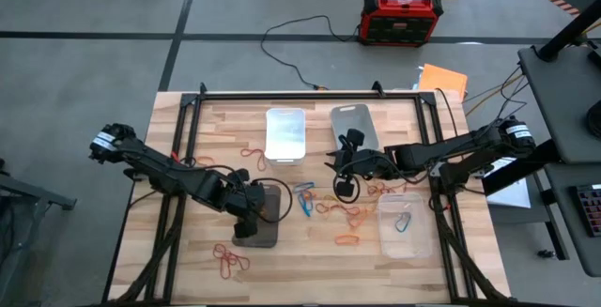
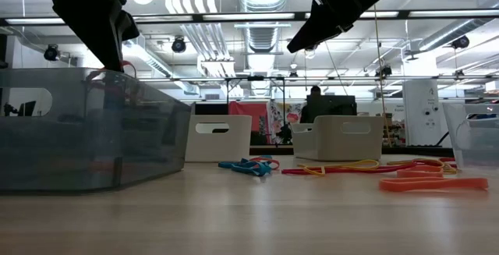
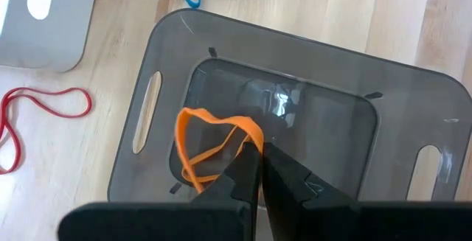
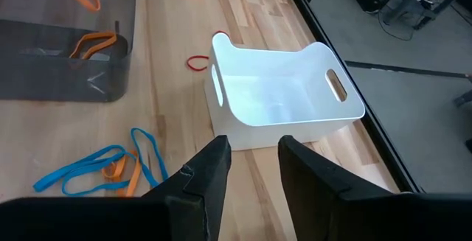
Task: Sort rubber bands into baskets
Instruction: Put the orange rubber band into the black bin, then put the blue rubber band into the transparent bin
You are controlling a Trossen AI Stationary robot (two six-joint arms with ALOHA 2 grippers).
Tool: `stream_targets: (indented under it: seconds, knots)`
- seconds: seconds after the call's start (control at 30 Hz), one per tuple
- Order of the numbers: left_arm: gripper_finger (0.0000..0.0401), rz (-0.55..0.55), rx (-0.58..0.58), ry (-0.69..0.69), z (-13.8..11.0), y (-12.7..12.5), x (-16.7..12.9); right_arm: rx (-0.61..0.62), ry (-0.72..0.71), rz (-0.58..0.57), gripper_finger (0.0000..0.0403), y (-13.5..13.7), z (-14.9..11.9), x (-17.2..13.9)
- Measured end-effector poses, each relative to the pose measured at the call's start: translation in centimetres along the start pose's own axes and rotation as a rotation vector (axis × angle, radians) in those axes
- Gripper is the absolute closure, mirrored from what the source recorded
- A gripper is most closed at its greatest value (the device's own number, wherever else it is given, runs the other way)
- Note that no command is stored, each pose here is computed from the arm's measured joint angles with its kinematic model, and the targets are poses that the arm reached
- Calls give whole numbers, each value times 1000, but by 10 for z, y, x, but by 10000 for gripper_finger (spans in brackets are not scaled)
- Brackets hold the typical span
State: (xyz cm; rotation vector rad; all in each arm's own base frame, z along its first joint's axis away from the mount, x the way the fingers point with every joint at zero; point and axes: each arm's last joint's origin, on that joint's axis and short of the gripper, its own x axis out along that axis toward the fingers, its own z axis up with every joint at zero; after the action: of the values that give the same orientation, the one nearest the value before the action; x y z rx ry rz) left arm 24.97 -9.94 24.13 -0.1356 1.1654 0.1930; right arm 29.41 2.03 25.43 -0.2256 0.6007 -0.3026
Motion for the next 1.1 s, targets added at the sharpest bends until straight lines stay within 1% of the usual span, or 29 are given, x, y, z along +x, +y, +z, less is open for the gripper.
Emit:
stream_targets:
  seconds: [0.3,0.4,0.67,0.77,0.9,1.1]
  knots:
    - [398,0,-15,0,0,0,0,0,0,0,279,0,0,0]
    - [382,-1,-29,-1,0,0,0,0,0,0,277,0,0,0]
    - [317,5,-49,-5,0,0,0,-1,3,0,272,0,-1,0]
    - [300,16,-49,-13,0,1,0,-1,4,0,273,0,-1,0]
    - [288,17,-48,-14,0,1,0,-1,4,0,274,0,-1,0]
    - [287,18,-46,-14,0,1,0,8,4,0,269,0,-1,0]
